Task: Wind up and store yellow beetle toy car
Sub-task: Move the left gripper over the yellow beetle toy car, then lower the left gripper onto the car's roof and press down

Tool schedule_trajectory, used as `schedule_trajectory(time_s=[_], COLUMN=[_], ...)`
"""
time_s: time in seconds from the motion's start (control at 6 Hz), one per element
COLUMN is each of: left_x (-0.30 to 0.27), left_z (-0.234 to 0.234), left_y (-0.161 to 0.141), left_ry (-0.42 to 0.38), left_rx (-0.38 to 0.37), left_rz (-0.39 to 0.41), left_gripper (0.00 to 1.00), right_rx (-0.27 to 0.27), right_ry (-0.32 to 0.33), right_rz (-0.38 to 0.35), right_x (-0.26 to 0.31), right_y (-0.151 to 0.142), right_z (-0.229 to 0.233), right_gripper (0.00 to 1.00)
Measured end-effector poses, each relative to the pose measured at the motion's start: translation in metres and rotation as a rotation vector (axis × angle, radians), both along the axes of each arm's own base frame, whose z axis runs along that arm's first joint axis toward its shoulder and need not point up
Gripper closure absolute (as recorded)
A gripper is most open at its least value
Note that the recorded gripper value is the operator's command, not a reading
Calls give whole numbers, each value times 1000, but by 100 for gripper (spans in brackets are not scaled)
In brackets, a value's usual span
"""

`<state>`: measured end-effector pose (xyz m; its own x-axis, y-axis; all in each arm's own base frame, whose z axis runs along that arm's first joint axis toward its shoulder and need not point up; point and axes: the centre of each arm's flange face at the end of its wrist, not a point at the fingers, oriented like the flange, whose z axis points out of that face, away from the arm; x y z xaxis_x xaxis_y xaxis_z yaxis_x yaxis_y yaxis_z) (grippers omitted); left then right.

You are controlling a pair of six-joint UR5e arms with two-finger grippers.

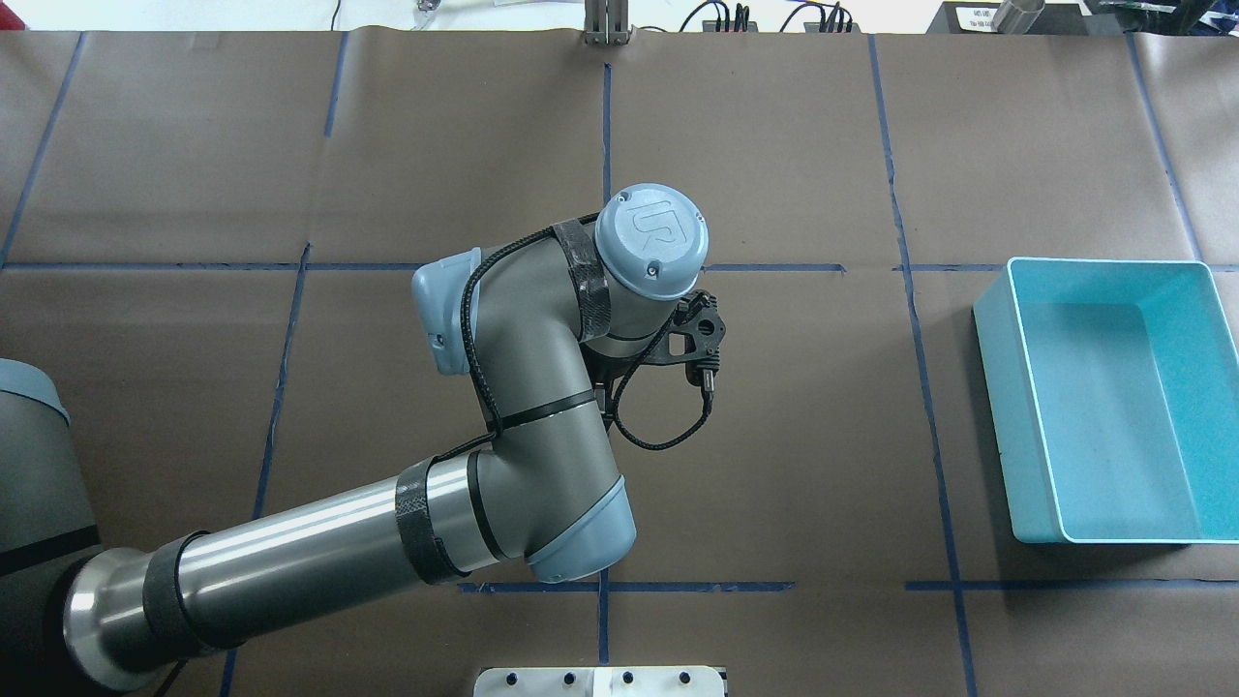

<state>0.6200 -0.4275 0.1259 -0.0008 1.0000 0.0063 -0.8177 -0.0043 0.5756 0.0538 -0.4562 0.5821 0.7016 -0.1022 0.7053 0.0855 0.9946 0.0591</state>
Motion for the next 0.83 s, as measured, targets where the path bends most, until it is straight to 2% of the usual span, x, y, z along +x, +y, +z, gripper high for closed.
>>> schedule_trajectory(time_s=[0.33,0.83], left_x=[23,37], left_z=[23,49], left_y=[17,28], left_ry=[2,-6], left_rx=[-39,-47], left_rz=[-23,-27], left_gripper=[0,2], right_rx=[2,8], right_ry=[0,-1], right_rz=[-1,-6], right_x=[-1,-3], right_y=[-1,-2], right_z=[-1,-4], right_gripper=[0,0])
